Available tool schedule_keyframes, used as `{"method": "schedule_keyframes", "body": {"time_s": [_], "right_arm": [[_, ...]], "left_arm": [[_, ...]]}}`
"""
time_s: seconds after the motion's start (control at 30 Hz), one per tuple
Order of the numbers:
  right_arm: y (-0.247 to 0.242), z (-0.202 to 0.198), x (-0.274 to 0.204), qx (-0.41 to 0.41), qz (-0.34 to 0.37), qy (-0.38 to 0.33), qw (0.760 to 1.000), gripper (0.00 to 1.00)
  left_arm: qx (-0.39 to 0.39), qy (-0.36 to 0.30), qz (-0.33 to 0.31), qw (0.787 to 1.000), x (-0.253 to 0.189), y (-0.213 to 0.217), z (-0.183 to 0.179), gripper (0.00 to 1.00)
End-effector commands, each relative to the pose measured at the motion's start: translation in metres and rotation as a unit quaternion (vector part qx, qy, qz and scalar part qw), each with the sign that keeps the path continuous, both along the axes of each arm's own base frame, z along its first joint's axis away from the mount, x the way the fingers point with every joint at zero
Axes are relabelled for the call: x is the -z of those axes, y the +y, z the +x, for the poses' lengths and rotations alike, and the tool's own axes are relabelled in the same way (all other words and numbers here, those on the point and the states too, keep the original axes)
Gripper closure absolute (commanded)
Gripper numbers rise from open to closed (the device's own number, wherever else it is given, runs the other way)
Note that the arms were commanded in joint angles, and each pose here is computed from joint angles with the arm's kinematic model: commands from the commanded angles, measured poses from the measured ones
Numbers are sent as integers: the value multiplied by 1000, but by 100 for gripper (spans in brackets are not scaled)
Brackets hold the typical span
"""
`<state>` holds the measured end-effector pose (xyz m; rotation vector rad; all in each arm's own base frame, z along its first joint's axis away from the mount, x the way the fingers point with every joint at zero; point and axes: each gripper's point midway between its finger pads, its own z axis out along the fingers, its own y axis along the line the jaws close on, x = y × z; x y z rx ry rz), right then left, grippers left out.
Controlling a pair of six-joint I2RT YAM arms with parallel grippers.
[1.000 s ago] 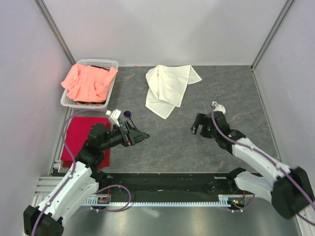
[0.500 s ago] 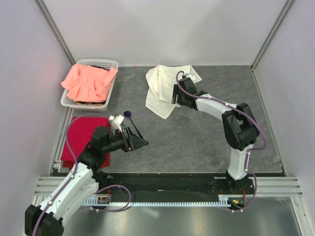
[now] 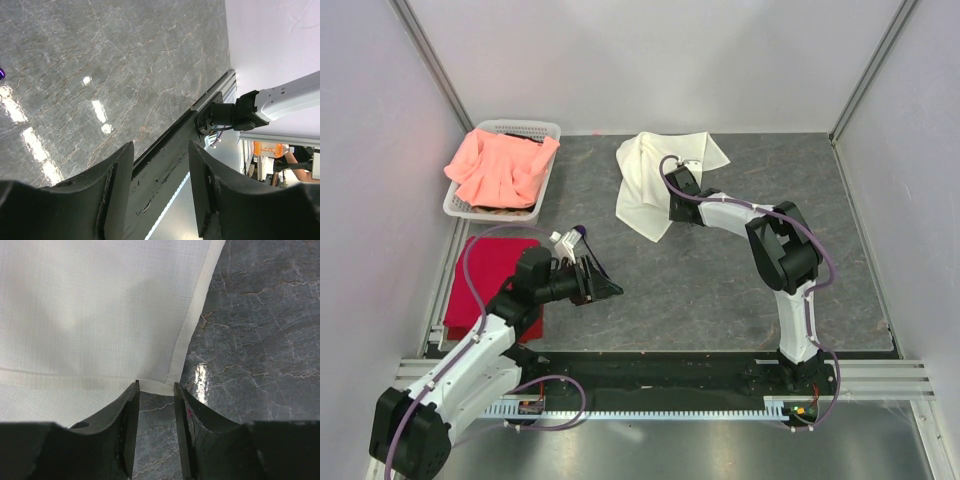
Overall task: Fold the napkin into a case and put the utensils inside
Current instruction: Pick up the crumpled napkin from the center of the board.
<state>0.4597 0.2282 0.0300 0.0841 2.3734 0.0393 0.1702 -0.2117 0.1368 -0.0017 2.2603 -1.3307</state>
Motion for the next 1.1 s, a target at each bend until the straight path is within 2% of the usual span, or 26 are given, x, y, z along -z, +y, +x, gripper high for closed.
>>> {"method": "schedule_keyframes", "body": {"time_s": [0.0,0.13,0.17,0.3,0.4,0.43,0.5,0.53,0.67,0.7,0.77,0.8,0.87,0.9,0.97,1.0,1.07], "right_arm": [[-6,6,5,17,-17,-9,1000,59],[-9,4,12,12,-28,-4,1000,58],[-9,4,14,8,-28,-5,1000,58],[-7,1,19,-9,-31,0,999,58],[-6,-3,25,-20,-24,7,999,69],[-5,-4,23,-23,-21,7,999,79],[-4,-14,25,-33,-12,17,999,86],[-5,-26,35,-35,-10,32,999,89],[-3,-66,40,-49,15,50,997,93],[1,-76,27,-52,19,39,998,93],[-7,-107,36,-50,18,54,997,93],[-3,-116,21,-53,30,39,997,93],[-14,-147,29,-47,34,55,997,93],[-13,-155,12,-47,46,36,997,94],[-30,-185,18,-36,48,50,997,93],[-30,-191,-1,-39,68,27,997,93],[-59,-213,1,-22,45,33,998,91]], "left_arm": [[20,-40,-5,999,-18,-7,7,46],[19,-37,-2,999,-20,-11,12,44],[18,-37,0,999,-22,-13,14,40],[10,-34,13,999,-27,-20,29,37],[6,-18,30,999,-25,-29,45,37],[6,12,50,999,-11,-31,47,39],[-4,12,63,998,-14,-36,62,40],[-4,33,80,996,0,-38,66,43],[-37,29,119,992,6,-40,101,45],[-39,26,125,991,7,-42,107,46],[-40,26,144,988,15,-49,123,47],[-34,24,150,988,18,-54,127,47],[-22,34,166,985,32,-64,135,53],[-12,40,173,984,38,-70,133,55],[0,41,182,982,45,-81,129,59],[4,44,192,980,52,-84,124,60],[18,39,212,976,63,-92,99,61]]}}
